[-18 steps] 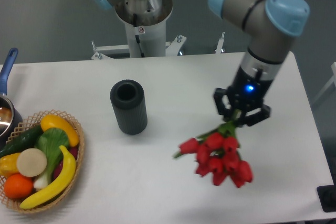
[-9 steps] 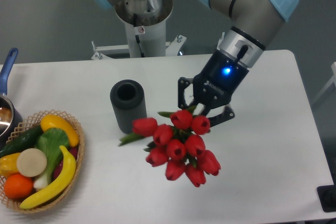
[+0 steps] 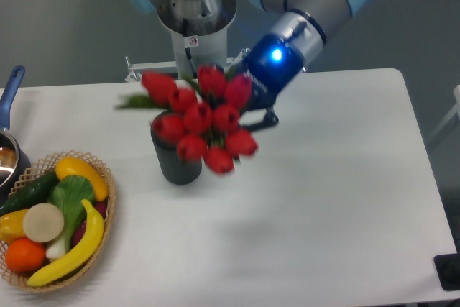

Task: Insert the flowers into the vase
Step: 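Raise the tulips and align their stems above the vase opening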

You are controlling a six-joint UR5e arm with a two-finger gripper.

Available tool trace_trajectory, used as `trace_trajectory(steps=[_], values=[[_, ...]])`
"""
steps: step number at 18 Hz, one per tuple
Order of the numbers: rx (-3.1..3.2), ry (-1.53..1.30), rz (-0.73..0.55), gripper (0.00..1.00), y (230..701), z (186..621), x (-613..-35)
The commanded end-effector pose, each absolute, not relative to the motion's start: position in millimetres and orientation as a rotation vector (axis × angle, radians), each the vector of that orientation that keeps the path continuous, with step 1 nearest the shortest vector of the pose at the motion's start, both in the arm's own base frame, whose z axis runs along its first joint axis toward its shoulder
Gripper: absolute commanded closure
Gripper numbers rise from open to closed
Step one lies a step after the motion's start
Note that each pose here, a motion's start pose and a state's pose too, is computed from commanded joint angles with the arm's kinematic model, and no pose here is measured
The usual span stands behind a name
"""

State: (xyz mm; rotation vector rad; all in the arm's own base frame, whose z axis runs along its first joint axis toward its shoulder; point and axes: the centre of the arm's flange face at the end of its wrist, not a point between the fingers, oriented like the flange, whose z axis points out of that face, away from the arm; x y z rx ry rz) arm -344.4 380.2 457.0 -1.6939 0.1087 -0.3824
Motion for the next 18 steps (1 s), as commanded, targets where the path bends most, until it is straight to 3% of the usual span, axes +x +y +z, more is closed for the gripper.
trace_trajectory(steps=[8, 18], values=[[-1.659, 0.17, -0.349, 0.95, 357, 400, -295], [-1.627, 0.179, -0.349, 0.93, 352, 398, -284]])
